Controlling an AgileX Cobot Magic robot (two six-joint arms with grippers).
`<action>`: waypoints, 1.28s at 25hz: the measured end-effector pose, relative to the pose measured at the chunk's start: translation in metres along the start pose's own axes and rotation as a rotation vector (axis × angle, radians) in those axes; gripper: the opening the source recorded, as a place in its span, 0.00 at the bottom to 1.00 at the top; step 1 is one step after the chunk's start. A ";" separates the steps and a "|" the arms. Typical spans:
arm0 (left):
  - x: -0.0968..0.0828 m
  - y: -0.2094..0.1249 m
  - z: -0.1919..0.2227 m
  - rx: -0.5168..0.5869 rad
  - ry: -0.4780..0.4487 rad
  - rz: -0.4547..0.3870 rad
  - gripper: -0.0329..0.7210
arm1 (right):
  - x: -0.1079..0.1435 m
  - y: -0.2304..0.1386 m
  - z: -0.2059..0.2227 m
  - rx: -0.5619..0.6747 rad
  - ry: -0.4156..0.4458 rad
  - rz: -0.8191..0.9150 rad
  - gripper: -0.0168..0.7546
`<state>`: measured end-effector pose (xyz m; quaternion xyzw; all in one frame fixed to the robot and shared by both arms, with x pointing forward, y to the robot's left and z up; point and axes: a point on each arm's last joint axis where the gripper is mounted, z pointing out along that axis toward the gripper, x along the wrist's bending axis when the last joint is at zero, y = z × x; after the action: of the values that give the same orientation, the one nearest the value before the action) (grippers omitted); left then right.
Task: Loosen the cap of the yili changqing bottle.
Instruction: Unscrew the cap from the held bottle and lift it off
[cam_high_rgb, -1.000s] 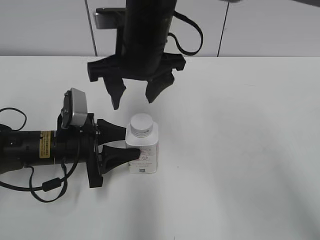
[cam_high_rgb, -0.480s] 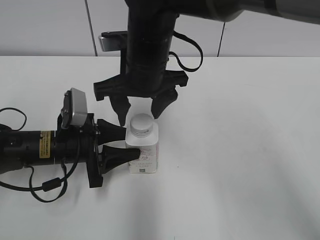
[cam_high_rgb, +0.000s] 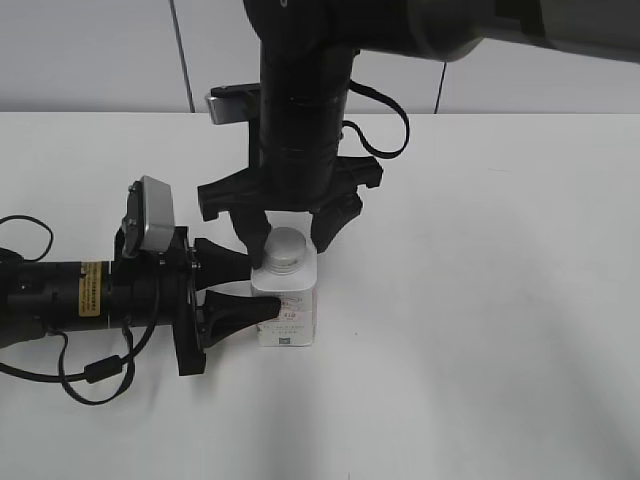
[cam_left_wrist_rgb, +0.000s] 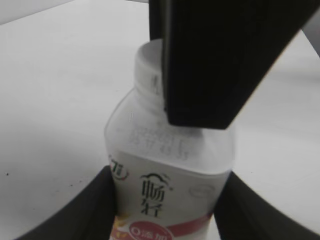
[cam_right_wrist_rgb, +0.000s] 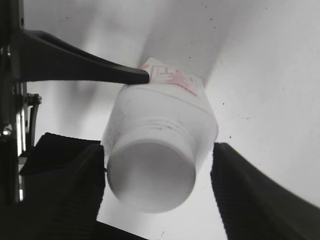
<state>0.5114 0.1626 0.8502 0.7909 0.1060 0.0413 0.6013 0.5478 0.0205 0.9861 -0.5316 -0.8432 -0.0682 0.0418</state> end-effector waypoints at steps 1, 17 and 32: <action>0.000 0.000 0.000 0.000 0.000 0.000 0.53 | 0.000 0.000 0.000 0.000 0.000 0.000 0.70; 0.000 0.000 0.000 0.000 0.000 0.000 0.53 | 0.000 0.000 0.000 0.000 0.002 -0.266 0.54; 0.000 0.000 0.000 0.000 -0.002 0.002 0.53 | 0.001 0.000 0.000 -0.004 0.004 -1.197 0.53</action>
<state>0.5113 0.1626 0.8502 0.7911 0.1049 0.0411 0.6012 0.5478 0.0210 0.9866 0.0360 -0.9959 -0.0826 -0.0033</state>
